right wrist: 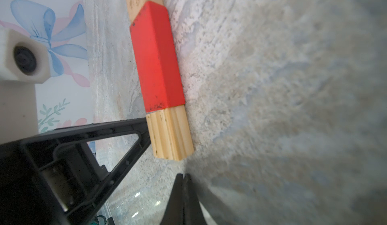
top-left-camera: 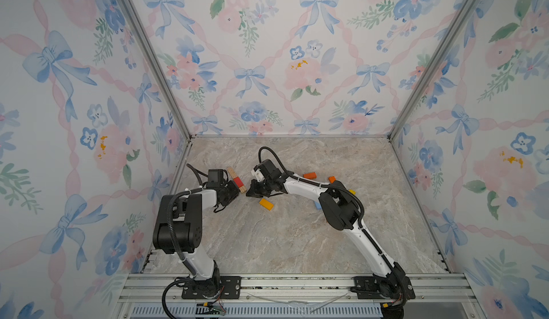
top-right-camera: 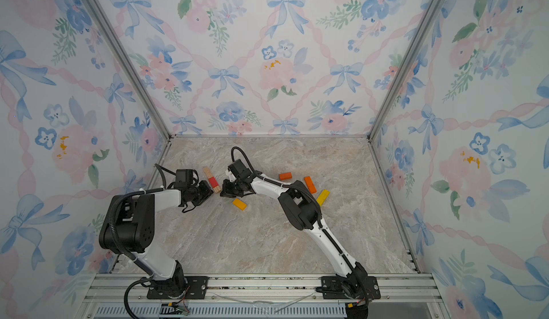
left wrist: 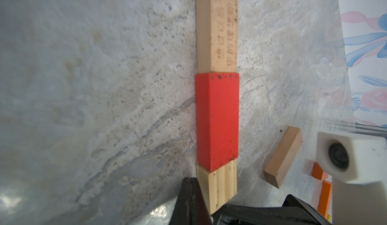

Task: Assemble the letter v with building blocks
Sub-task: Assemble the building block at the center of the board.

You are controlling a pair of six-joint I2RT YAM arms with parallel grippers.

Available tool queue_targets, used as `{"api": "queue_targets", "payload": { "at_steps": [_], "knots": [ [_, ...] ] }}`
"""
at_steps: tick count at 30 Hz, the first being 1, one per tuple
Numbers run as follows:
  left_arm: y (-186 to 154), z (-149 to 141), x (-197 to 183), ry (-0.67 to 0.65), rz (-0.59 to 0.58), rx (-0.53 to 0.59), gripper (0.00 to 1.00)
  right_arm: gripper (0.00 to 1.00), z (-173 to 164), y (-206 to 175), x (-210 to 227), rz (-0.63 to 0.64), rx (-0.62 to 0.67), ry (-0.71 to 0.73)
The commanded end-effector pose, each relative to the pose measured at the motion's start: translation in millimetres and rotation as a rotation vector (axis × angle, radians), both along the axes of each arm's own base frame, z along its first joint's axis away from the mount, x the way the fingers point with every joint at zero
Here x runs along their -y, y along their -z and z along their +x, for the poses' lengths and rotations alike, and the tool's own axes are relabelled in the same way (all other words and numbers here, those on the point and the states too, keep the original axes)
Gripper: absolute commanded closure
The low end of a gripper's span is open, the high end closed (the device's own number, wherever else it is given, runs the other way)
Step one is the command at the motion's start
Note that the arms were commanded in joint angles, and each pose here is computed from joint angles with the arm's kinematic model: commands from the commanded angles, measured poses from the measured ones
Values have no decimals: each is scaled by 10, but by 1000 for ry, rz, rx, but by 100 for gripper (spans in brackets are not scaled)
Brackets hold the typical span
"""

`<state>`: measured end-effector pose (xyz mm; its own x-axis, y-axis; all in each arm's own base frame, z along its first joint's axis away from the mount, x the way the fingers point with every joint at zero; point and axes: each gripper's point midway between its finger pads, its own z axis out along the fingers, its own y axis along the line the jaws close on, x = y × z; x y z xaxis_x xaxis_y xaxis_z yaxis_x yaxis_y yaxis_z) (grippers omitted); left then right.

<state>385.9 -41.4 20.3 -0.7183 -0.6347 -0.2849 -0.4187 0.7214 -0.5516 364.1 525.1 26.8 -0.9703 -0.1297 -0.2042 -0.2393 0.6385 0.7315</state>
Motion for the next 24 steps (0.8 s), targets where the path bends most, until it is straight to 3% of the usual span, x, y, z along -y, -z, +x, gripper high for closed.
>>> {"api": "queue_targets", "payload": {
  "at_steps": [1,24],
  "knots": [
    [292,-244,-93,-20,39,-134,100,100,-161,456,77,-96,-81,2],
    [345,-259,-84,-18,33,-147,100,100,-143,538,41,-88,-100,16]
  ]
}}
